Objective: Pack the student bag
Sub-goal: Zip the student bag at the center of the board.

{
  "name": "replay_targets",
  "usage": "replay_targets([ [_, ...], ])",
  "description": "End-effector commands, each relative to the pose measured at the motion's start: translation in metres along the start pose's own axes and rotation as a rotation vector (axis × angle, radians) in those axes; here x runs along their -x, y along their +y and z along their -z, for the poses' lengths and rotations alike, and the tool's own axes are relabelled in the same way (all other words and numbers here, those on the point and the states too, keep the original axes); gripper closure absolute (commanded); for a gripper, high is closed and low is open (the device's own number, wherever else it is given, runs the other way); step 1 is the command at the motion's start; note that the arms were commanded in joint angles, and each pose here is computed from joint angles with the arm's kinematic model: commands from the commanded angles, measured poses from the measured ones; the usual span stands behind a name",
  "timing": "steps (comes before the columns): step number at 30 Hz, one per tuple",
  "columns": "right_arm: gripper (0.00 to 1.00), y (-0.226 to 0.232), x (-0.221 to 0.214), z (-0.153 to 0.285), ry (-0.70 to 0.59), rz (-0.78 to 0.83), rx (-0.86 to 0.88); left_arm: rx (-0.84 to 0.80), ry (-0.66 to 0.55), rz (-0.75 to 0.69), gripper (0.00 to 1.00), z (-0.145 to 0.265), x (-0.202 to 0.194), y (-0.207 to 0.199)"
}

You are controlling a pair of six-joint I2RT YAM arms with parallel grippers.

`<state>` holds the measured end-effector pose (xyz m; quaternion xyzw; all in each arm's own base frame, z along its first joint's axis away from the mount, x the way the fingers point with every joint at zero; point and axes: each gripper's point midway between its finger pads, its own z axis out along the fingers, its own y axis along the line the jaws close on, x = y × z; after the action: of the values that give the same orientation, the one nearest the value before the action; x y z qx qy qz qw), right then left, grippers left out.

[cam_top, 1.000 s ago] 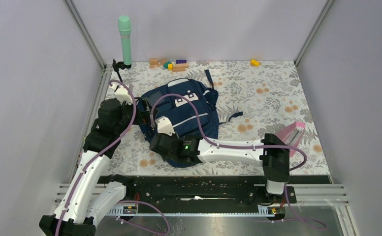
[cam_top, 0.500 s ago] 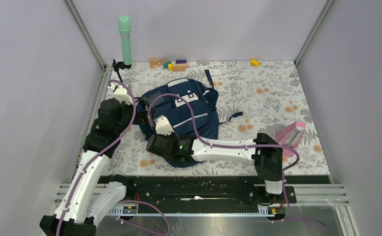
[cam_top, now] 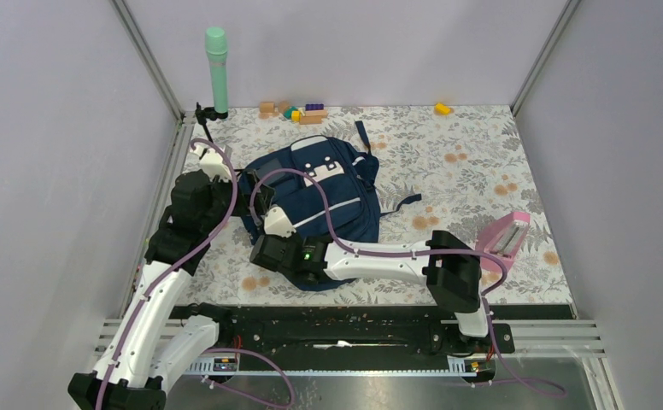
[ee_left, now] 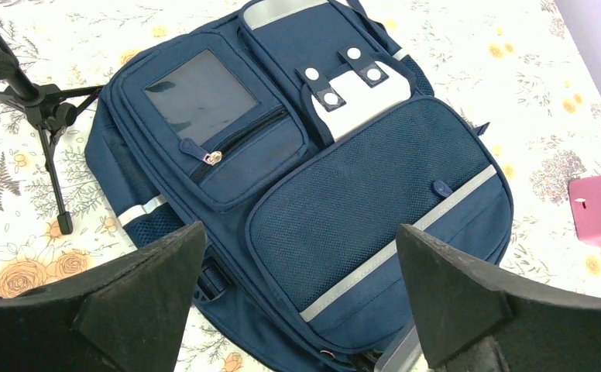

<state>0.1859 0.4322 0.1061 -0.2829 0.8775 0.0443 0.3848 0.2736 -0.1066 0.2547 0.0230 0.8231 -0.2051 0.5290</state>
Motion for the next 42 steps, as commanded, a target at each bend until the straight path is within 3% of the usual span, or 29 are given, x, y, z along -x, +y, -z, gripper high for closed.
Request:
replay_targets([
  [1, 1.0, -0.018, 0.009, -0.005, -0.029, -0.04, -0.023, -0.075, -0.042, -0.003, 0.03, 0.002, 0.01, -0.016],
  [14, 1.0, -0.045, 0.002, 0.019, -0.112, -0.181, 0.08, -0.052, -0.03, 0.005, 0.03, -0.002, 0.007, -0.011],
  [32, 1.0, -0.125, -0.011, 0.029, -0.153, -0.307, 0.03, -0.075, 0.005, -0.031, 0.05, -0.008, -0.001, -0.012],
  [42, 1.0, -0.174, -0.028, 0.03, -0.167, -0.336, -0.027, -0.199, 0.116, -0.253, 0.07, -0.015, -0.035, -0.054],
])
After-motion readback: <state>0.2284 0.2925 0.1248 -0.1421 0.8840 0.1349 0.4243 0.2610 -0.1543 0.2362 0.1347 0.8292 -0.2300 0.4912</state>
